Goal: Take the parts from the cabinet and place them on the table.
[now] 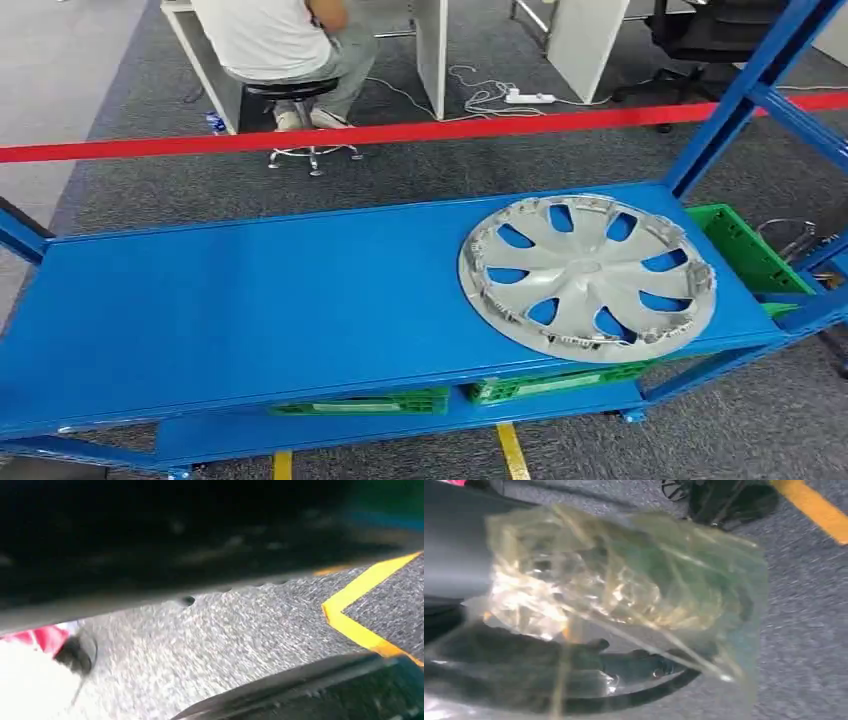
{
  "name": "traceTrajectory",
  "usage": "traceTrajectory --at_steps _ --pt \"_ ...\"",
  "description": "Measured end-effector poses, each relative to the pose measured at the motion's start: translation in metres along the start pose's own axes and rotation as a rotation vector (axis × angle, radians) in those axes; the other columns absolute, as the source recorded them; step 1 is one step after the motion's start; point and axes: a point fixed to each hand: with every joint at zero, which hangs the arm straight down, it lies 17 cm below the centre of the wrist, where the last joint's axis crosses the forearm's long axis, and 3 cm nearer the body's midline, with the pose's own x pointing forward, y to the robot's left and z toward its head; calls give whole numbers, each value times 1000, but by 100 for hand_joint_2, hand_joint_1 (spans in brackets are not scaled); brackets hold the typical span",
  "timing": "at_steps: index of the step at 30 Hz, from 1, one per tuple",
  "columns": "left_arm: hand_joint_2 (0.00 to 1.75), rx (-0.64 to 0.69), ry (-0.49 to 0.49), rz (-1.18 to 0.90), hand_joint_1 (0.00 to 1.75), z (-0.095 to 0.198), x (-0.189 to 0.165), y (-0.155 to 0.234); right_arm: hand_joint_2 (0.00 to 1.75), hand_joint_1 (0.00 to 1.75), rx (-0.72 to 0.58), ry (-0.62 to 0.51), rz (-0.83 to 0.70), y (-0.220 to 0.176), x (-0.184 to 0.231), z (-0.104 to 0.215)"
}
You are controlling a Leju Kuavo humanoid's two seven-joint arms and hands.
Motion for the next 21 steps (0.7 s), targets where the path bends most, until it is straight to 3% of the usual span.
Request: traceTrajectory --at_steps 21 --pt "0 -7 20 52 0 1 -7 -1 0 0 10 -10 -20 6 9 -2"
